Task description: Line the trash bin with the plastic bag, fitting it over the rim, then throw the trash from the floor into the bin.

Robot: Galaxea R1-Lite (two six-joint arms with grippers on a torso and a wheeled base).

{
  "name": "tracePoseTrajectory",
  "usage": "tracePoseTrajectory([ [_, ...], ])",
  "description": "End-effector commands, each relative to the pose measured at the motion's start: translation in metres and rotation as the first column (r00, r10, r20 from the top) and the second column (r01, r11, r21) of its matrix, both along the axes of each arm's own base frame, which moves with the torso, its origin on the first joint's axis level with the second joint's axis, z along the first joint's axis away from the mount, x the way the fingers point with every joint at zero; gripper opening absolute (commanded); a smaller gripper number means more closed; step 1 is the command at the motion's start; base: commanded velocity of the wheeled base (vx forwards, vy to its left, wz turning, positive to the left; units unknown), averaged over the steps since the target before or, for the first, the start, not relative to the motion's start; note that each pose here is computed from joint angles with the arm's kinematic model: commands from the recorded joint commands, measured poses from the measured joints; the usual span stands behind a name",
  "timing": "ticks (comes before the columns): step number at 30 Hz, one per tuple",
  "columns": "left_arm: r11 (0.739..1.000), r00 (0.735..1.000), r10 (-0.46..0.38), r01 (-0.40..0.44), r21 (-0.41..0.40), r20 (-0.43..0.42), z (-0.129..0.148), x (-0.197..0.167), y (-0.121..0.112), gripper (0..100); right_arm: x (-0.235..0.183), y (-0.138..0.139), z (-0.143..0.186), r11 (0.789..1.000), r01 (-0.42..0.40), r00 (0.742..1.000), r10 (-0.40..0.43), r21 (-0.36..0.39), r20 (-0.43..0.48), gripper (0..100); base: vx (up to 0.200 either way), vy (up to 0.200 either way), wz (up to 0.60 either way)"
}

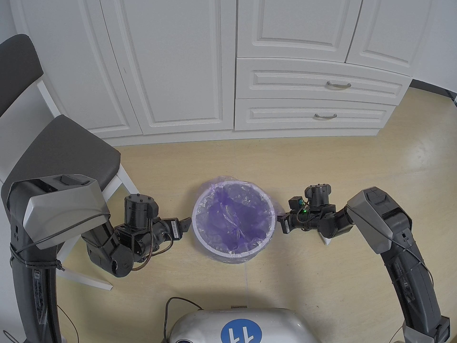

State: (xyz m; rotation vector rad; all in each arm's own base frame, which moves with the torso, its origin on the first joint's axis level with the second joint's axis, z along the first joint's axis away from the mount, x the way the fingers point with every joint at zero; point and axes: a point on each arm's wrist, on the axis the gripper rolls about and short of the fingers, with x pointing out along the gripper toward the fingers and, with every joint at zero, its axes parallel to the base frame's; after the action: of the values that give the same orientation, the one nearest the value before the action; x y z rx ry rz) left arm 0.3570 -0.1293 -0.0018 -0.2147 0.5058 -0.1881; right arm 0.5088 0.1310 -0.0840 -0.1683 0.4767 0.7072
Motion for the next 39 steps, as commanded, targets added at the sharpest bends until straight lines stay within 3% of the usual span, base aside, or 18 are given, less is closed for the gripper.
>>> tracePoseTrajectory([
  [1, 1.0, 1.0, -0.002, 0.002, 0.006, -0.02, -0.013, 0.004, -0.002, 100, 0.007, 0.007, -0.017, 1.0, -0.014, 1.0, 0.014, 0.024, -0.018, 0, 0.0, 0.0, 0.0],
  [10, 0.997, 0.998, 0.041, -0.038, -0.065, 0.052, -0.008, 0.006, 0.005, 100, 0.011, 0.008, -0.028, 1.0, -0.009, 0.999, 0.011, 0.029, -0.052, 0, 0.0, 0.0, 0.0],
  [21, 0.995, 0.991, 0.051, -0.039, -0.095, 0.121, 0.005, -0.013, 0.015, 100, 0.011, 0.009, -0.029, 0.999, -0.017, 0.997, 0.021, 0.049, -0.076, 0, 0.0, 0.0, 0.0],
  [22, 0.995, 0.991, 0.052, -0.04, -0.096, 0.125, 0.004, -0.014, 0.015, 100, 0.011, 0.009, -0.029, 0.999, -0.018, 0.997, 0.021, 0.049, -0.074, 100, 0.0, 0.0, 0.0],
  [30, 0.994, 0.989, 0.055, -0.041, -0.1, 0.14, 0.007, -0.013, 0.016, 100, 0.009, 0.002, -0.024, 0.998, -0.003, 0.999, 0.006, 0.064, -0.05, 100, 0.0, 0.0, 0.0],
  [31, 0.994, 0.988, 0.055, -0.04, -0.102, 0.147, 0.011, -0.014, 0.016, 100, 0.009, -0.006, -0.02, 0.996, 0.003, 1.0, -0.002, 0.091, -0.003, 100, 0.0, 0.0, 0.0],
  [34, 0.995, 0.987, 0.05, -0.036, -0.096, 0.154, 0.013, -0.014, 0.016, 100, 0.007, -0.017, -0.012, 0.992, 0.003, 1.0, -0.004, 0.125, 0.007, 100, 0.0, 0.0, 0.0],
  [39, 0.995, 0.988, 0.044, -0.031, -0.093, 0.145, 0.012, -0.018, 0.014, 100, 0.005, -0.043, 0.003, 0.982, -0.06, 0.998, 0.062, 0.18, 0.0, 100, 0.0, 0.0, 0.0],
])
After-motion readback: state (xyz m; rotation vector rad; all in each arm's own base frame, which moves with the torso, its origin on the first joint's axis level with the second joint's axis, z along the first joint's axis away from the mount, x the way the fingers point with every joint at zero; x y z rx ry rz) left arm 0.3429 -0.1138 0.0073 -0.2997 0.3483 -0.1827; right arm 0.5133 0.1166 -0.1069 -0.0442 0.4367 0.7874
